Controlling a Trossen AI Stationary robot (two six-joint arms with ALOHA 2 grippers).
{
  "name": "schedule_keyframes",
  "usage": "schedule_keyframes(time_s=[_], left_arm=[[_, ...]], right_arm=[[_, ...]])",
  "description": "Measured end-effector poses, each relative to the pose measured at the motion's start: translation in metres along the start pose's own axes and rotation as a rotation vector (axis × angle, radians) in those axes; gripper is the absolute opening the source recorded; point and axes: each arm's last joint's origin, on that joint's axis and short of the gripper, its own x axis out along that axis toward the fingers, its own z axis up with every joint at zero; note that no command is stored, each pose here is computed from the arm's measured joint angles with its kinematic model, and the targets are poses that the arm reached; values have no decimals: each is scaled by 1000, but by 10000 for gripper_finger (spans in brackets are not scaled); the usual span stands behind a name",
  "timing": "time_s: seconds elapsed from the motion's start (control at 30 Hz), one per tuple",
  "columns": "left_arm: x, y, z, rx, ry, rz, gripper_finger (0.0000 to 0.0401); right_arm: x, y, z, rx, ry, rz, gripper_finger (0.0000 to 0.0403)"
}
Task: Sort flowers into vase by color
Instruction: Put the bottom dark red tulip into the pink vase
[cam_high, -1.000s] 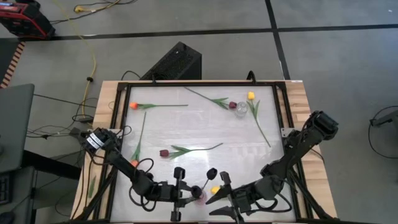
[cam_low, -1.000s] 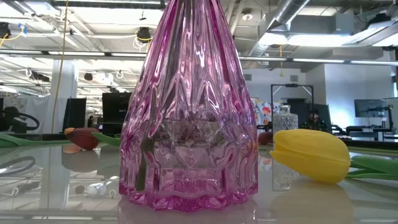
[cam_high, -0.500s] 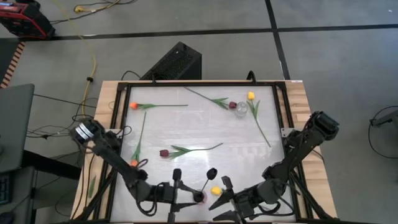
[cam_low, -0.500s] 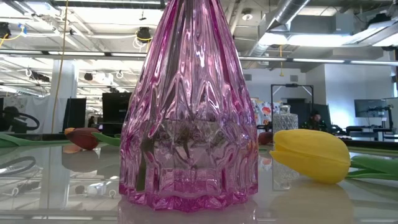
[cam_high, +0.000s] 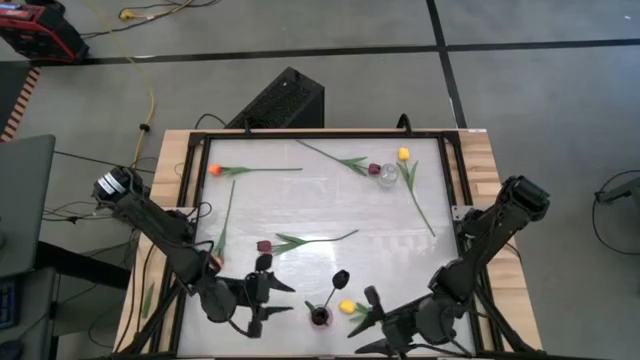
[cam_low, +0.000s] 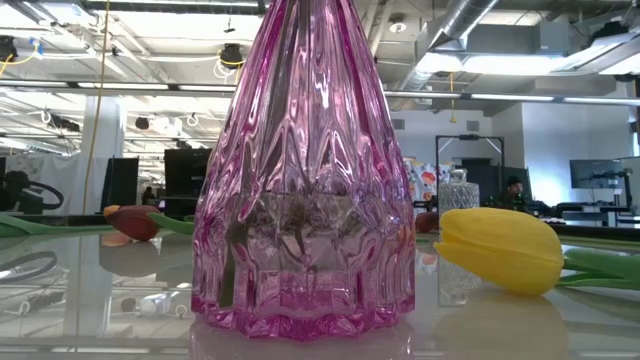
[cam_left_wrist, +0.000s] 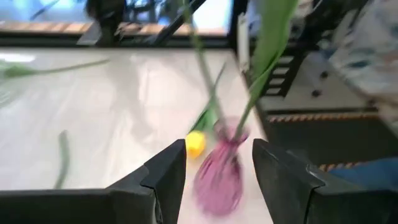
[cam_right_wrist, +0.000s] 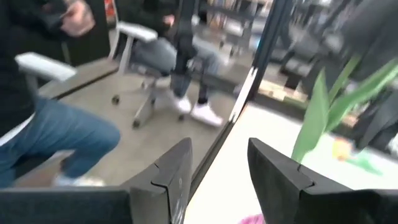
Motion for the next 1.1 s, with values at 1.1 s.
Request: schedule_keyframes(time_s=[1.1], left_arm=[[15,76,-65,20,361,391,174]], right_arm=[[-16,-192,-149,351,670,-305,129]])
